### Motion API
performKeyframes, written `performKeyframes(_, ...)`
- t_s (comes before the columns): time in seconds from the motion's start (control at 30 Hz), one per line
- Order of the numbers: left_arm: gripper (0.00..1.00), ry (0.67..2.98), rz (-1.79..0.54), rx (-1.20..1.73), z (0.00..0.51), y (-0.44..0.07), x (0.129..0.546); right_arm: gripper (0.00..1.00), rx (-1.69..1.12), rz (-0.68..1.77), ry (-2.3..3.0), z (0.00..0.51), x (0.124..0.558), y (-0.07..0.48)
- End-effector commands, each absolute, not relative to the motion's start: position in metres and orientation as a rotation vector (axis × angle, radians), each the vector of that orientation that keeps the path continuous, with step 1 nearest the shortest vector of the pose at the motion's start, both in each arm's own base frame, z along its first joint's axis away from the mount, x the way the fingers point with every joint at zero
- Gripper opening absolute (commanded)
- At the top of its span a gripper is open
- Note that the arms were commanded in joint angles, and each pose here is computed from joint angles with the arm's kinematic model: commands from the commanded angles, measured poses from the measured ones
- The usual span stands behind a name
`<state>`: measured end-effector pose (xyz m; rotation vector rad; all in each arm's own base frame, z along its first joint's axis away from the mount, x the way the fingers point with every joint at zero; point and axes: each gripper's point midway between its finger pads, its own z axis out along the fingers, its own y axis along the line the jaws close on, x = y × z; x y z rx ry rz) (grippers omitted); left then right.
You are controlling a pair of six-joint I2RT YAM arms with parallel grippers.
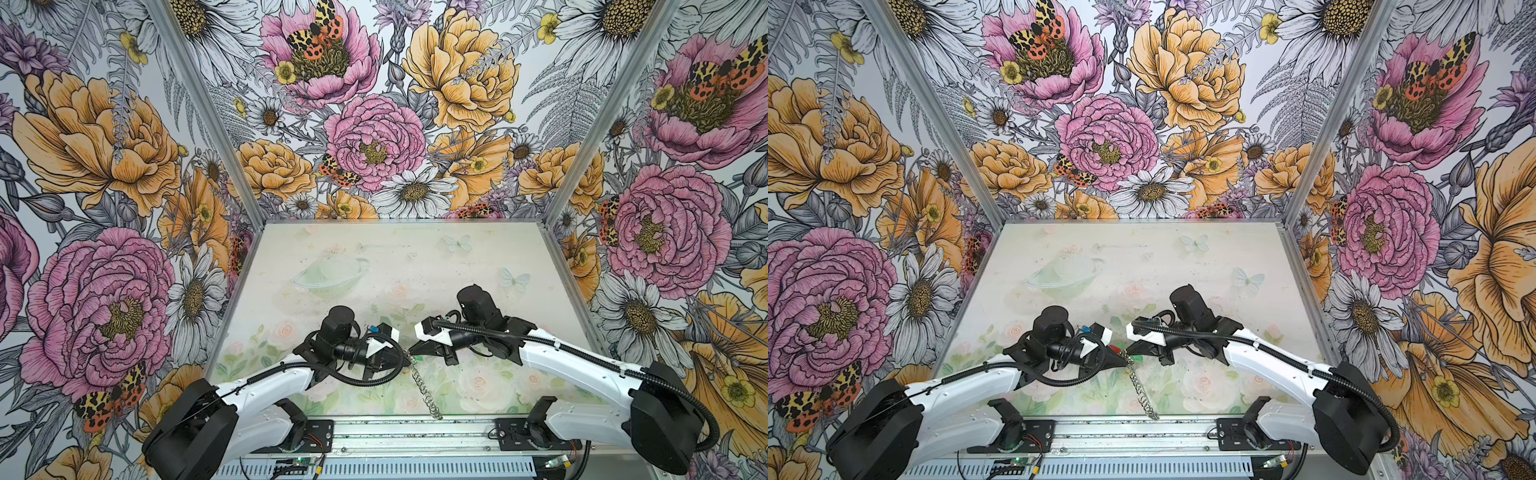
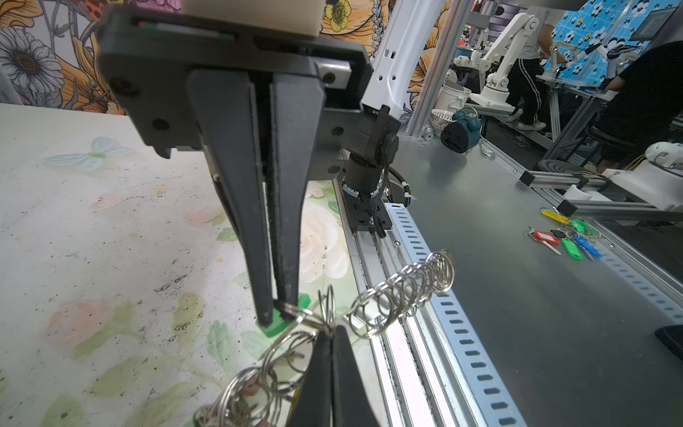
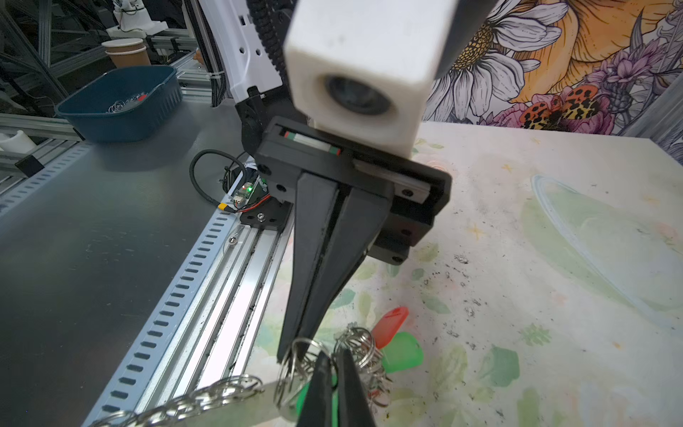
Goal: Put the keys on the keyring
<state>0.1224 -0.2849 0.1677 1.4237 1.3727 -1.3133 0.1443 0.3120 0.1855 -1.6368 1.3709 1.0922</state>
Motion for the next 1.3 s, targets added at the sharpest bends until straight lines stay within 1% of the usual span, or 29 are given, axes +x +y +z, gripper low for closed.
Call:
performKeyframes(0.0,0.0,1.224,-1.25,1.432,0.192,-0.288,0.123,0.08,-1.631,1.049,1.312,0.199,0.152,0.323)
performKeyframes(0.23,0.0,1.223,-1.175,1.377,0.194,-0.288,0.133,0.22,-1.613,0.983,1.305,0.204,0.153,0.317)
performKeyframes(0.43,0.0,1.226,-1.165,1.373,0.192,-0.29,0.134,0.27,-1.584,0.96,1.321,0.21,0.156,0.315)
performKeyframes(0.77,0.0,1.19,-1.224,1.407,0.195,-0.295,0.121,0.28,-1.59,0.985,1.365,0.202,0.159,0.319)
performKeyframes(1.03,0.0,1.269,-1.115,1.319,0.19,-0.291,0.144,0.33,-1.589,0.938,1.392,0.204,0.159,0.305)
performKeyframes(1.27,0.0,1.264,-1.109,1.31,0.191,-0.287,0.146,0.34,-1.577,0.945,1.4,0.209,0.158,0.298)
